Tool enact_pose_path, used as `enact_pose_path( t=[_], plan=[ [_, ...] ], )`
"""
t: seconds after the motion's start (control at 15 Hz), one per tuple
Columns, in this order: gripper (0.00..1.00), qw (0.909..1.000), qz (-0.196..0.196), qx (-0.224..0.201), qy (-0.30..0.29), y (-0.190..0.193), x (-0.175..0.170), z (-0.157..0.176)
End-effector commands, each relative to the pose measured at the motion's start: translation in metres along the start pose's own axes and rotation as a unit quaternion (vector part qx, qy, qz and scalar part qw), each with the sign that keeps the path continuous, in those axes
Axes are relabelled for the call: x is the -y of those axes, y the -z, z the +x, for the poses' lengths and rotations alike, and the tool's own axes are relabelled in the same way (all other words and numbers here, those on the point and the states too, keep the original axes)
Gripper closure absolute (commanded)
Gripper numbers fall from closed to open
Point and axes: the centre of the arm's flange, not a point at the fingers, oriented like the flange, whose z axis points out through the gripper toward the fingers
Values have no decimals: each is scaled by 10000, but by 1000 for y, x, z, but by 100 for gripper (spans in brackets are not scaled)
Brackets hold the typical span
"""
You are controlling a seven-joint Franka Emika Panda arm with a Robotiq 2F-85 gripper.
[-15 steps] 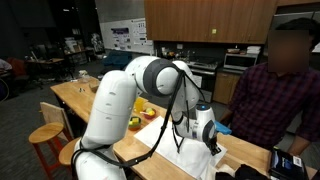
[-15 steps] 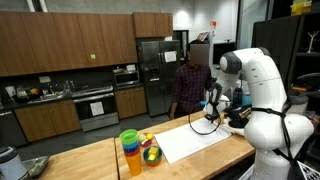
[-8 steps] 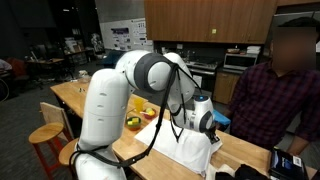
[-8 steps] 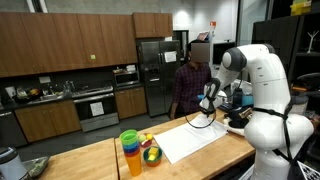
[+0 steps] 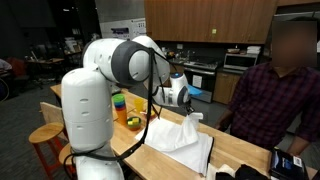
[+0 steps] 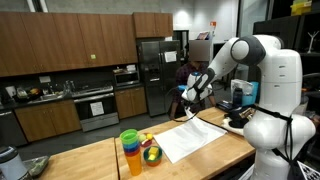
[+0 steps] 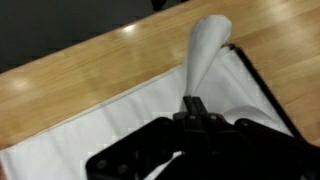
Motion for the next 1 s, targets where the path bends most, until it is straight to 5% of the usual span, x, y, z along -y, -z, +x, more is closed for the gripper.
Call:
enact_pose_path(
  t=[0.0,0.2,0.4,0.6,0.93],
  plan=[
    [100,9965,-563,-97,610,45,-58,15],
    [100,9895,-914,-354,1063,54,-120,47],
    [100,9870,-904,-660,1149,53,-142,69],
    [100,9865,-631,-875,1232,46,-125,74],
    [100,9867,177,-1233,1048,12,-52,70]
  ],
)
